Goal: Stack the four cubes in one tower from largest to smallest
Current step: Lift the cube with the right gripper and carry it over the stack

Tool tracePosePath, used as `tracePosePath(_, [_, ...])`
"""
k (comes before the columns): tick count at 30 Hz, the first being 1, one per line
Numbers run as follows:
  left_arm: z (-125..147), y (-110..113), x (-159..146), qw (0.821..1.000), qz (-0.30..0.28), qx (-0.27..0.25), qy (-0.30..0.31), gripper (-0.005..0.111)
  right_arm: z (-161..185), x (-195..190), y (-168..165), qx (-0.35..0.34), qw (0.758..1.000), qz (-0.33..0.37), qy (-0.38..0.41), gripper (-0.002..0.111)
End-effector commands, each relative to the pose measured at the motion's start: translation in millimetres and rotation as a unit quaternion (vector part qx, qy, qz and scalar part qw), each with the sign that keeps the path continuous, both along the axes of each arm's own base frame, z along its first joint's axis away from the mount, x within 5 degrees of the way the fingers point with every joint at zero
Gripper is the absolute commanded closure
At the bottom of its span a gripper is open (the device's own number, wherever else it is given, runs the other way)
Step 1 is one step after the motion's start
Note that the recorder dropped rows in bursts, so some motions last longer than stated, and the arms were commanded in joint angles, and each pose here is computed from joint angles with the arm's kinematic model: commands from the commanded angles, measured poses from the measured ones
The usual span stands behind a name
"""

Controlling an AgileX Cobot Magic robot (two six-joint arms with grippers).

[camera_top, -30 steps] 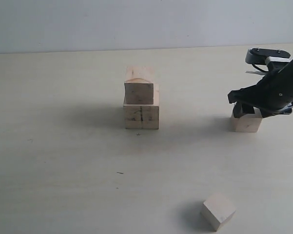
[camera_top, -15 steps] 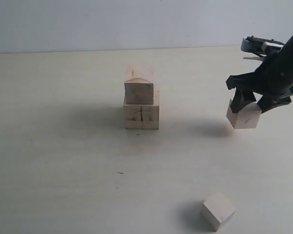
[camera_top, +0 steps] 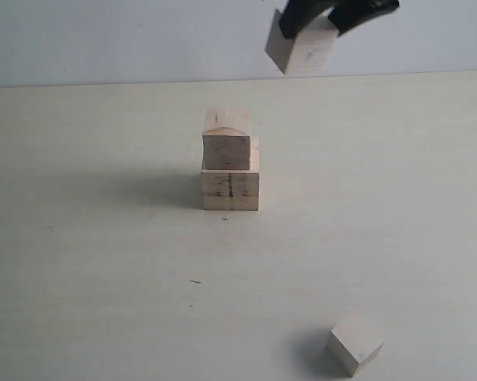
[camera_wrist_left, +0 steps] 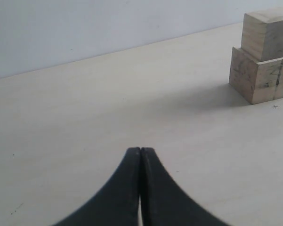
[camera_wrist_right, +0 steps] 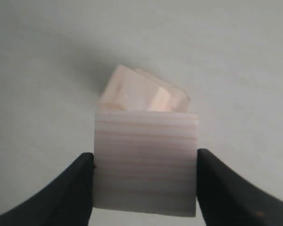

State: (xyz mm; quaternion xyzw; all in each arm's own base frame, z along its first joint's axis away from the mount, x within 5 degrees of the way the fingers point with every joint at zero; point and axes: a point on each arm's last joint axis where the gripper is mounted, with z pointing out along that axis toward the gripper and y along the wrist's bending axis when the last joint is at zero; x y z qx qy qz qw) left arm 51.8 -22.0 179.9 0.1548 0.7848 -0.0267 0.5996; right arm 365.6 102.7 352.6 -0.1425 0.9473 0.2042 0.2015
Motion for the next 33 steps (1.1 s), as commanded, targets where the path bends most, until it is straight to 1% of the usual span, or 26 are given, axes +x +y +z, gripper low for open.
tracePosePath(1, [1,0,0,1.000,-0.003,0.001,-0.004,0.107,17,4,34,0.023,0.999,0.029,-0.022,0.075])
tracePosePath(3, [1,0,0,1.000,-0.003,0.001,-0.004,0.107,7,12,52,0.040,0.999,0.020,0.004,0.075])
tracePosePath(7, [2,0,-1,1.000,-0.003,0.001,-0.011,0.107,-15,19,92,0.051,0.996,0.069,0.023,0.075])
tracePosePath(10, [2,0,-1,1.000,-0.003,0.001,-0.011,0.107,-22,22,102,0.042,0.996,0.076,0.027,0.075])
tracePosePath(12, [2,0,-1,1.000,-0.003,0.001,-0.011,0.107,-24,24,99,0.030,0.998,0.048,0.036,0.075])
tracePosePath(15, [2,0,-1,1.000,-0.003,0.001,-0.011,0.107,-28,29,88,-0.028,0.999,0.004,0.026,0.075])
tracePosePath(17, [2,0,-1,1.000,-0.003,0.001,-0.011,0.107,-27,32,83,-0.051,0.998,-0.024,0.020,0.075])
tracePosePath(19, [2,0,-1,1.000,-0.003,0.001,-0.011,0.107,-28,34,79,-0.061,0.996,-0.064,0.025,0.075])
tracePosePath(21, [2,0,-1,1.000,-0.003,0.001,-0.011,0.107,-28,34,78,-0.052,0.993,-0.102,0.037,0.076])
tracePosePath(23, [2,0,-1,1.000,-0.003,0.001,-0.011,0.107,-28,30,86,-0.047,0.991,-0.114,0.045,0.078])
tracePosePath(25, [2,0,-1,1.000,-0.003,0.001,-0.011,0.107,-29,26,96,-0.056,0.989,-0.127,0.043,0.079])
tracePosePath(26, [2,0,-1,1.000,-0.003,0.001,-0.011,0.107,-29,21,104,-0.084,0.985,-0.149,0.027,0.080])
tracePosePath(29, [2,0,-1,1.000,-0.003,0.001,-0.011,0.107,-29,18,111,-0.123,0.977,-0.173,-0.005,0.080])
tracePosePath(31, [2,0,-1,1.000,-0.003,0.001,-0.011,0.107,-29,13,120,-0.112,0.978,-0.174,0.002,0.080])
tracePosePath(33, [2,0,-1,1.000,-0.003,0.001,-0.011,0.107,-31,14,121,-0.107,0.977,-0.185,0.008,0.080])
